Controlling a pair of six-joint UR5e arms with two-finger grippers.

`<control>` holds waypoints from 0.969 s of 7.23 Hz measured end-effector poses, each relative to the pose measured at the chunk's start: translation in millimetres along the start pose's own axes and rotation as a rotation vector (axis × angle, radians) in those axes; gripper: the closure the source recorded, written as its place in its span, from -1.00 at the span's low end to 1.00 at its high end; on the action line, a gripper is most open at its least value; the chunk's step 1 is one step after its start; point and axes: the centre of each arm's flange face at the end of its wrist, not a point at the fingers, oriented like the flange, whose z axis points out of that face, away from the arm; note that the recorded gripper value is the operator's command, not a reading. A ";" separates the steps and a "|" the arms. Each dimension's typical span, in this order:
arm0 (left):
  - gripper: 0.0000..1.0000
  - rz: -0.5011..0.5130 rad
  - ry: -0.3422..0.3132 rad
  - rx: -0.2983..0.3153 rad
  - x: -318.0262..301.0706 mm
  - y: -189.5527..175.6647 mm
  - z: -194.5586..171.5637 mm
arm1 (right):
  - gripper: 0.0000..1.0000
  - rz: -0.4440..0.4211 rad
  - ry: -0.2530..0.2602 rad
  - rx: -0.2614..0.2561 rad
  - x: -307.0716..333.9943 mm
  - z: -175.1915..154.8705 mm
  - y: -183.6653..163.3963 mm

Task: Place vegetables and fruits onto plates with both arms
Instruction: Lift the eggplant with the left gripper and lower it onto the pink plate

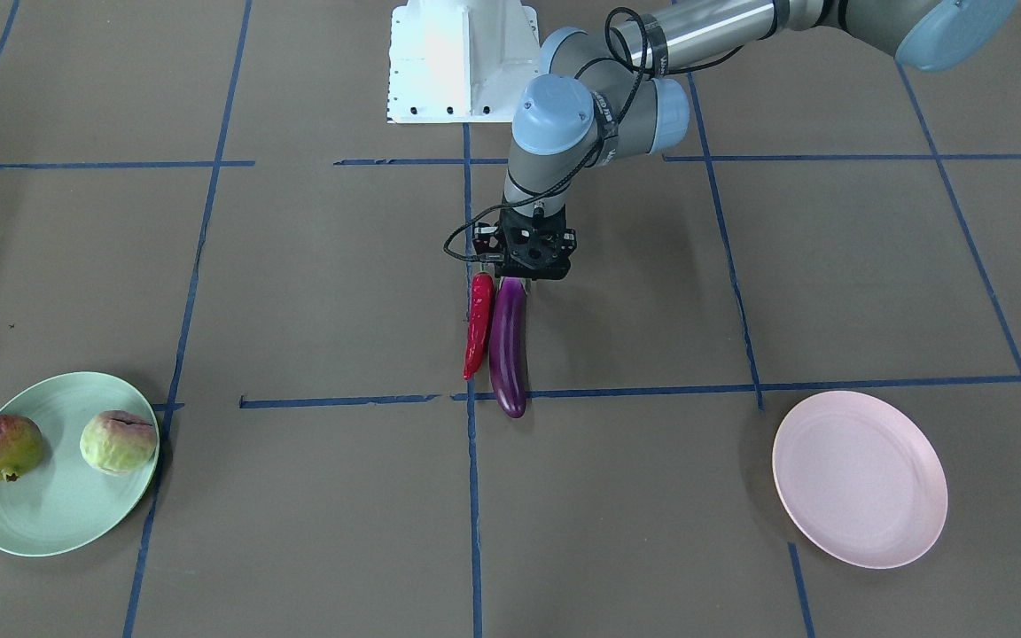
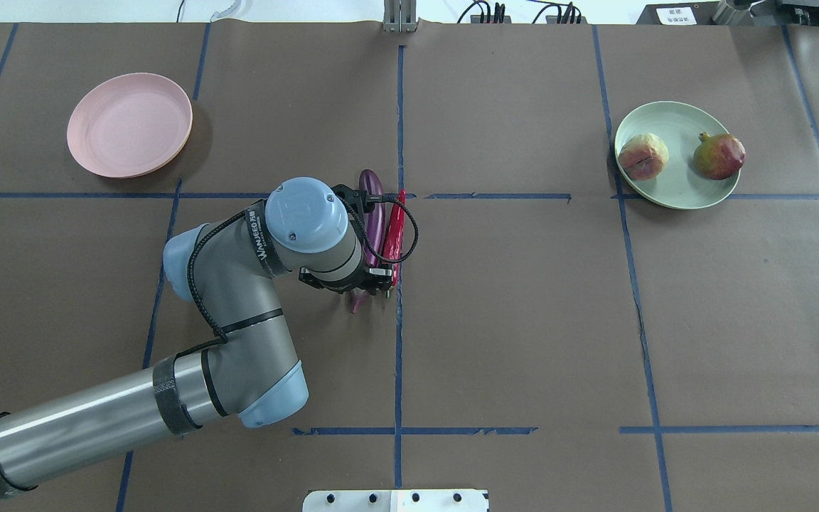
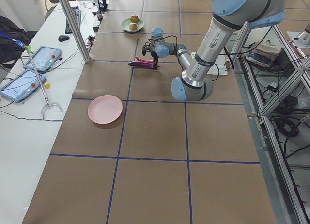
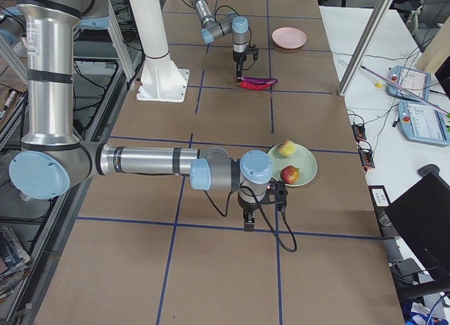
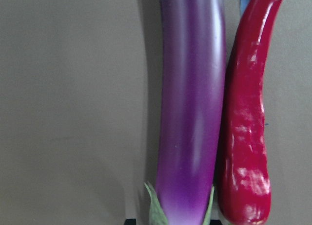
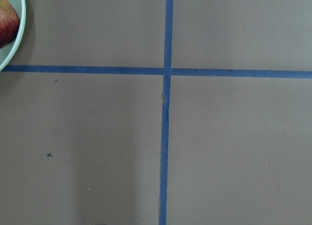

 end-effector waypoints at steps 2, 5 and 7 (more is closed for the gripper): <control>0.87 0.000 0.002 0.002 -0.2 -0.5 1.2 | -1.00 -0.001 0.000 0.000 0.0 -0.1 0.0; 1.00 -0.002 0.012 0.046 -1.1 -8.2 -6.3 | -1.00 -0.002 0.000 0.000 -0.2 0.2 0.0; 1.00 -0.073 0.011 0.093 -27.3 -42.1 -30.1 | -1.00 -0.001 0.001 -0.003 0.1 1.2 0.1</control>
